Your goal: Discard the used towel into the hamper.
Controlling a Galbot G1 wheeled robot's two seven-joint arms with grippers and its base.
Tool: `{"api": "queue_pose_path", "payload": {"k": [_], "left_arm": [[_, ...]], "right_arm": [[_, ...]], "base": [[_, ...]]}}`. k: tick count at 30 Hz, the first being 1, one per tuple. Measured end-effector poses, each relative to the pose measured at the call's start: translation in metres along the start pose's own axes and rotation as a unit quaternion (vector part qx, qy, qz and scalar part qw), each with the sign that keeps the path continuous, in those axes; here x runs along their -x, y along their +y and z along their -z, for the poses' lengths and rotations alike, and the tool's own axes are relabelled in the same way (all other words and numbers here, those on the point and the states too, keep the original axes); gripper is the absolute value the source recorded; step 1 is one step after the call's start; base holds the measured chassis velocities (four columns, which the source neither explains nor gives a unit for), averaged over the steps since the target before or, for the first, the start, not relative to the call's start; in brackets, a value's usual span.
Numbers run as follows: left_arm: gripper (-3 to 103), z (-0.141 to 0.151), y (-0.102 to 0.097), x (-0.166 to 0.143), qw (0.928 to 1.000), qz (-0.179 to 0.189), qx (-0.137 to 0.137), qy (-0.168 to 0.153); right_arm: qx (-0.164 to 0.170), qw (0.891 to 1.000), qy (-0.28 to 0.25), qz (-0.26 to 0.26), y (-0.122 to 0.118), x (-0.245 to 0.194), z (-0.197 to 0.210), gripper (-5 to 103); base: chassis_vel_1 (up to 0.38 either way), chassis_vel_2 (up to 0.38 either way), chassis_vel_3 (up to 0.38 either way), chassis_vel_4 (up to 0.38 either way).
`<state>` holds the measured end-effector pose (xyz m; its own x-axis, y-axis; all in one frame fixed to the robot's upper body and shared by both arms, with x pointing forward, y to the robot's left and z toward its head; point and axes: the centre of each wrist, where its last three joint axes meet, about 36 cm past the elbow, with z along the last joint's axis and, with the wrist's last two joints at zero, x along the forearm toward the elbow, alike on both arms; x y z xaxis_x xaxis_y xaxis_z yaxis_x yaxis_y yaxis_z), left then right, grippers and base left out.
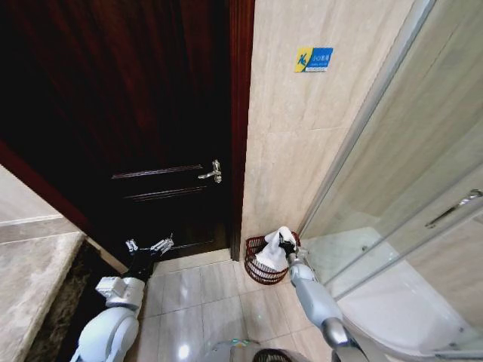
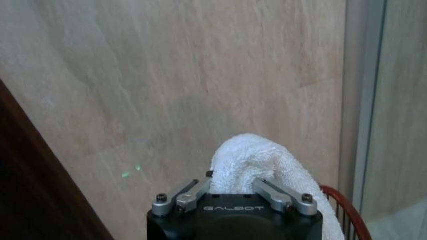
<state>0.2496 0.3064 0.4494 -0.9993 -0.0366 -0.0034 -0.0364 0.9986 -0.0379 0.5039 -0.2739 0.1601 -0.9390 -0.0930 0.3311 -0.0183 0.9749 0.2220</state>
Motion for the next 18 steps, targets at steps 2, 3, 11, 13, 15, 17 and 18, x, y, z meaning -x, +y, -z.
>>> {"api": "queue_pose_path", "payload": {"k": [2,3,11,13,15,17,18], "left_arm": [[100,0.000,0.000,0.000,1.0000,0.000,0.000,0.000],[100,0.000,0.000,0.000,1.0000,0.000,0.000,0.000],[100,0.000,0.000,0.000,1.0000,0.000,0.000,0.000],[100,0.000,0.000,0.000,1.0000,0.000,0.000,0.000],[100,0.000,0.000,0.000,1.0000,0.000,0.000,0.000],[100,0.000,0.000,0.000,1.0000,0.000,0.000,0.000],[100,0.000,0.000,0.000,1.0000,0.000,0.000,0.000]], "right_arm": [[0.000,1.000,0.007,0.001,-0.003,0.001,0.001,10],[0.000,1.000,0.015,0.002,-0.006,0.002,0.003,10],[-0.086,0.993,0.083,0.022,-0.025,0.021,0.022,10],[-0.114,0.988,0.097,0.029,-0.027,0.031,0.039,10],[-0.115,0.988,0.098,0.027,-0.025,0.036,0.045,10],[-0.107,0.990,0.095,0.021,-0.021,0.045,0.052,10],[-0.067,0.995,0.076,0.015,-0.014,0.056,0.060,10]], "base": [[0.000,0.000,0.000,0.000],[0.000,0.000,0.000,0.000],[0.000,0.000,0.000,0.000],[0.000,0.000,0.000,0.000],[0.000,0.000,0.000,0.000],[0.000,0.000,0.000,0.000],[0.000,0.000,0.000,0.000]]}}
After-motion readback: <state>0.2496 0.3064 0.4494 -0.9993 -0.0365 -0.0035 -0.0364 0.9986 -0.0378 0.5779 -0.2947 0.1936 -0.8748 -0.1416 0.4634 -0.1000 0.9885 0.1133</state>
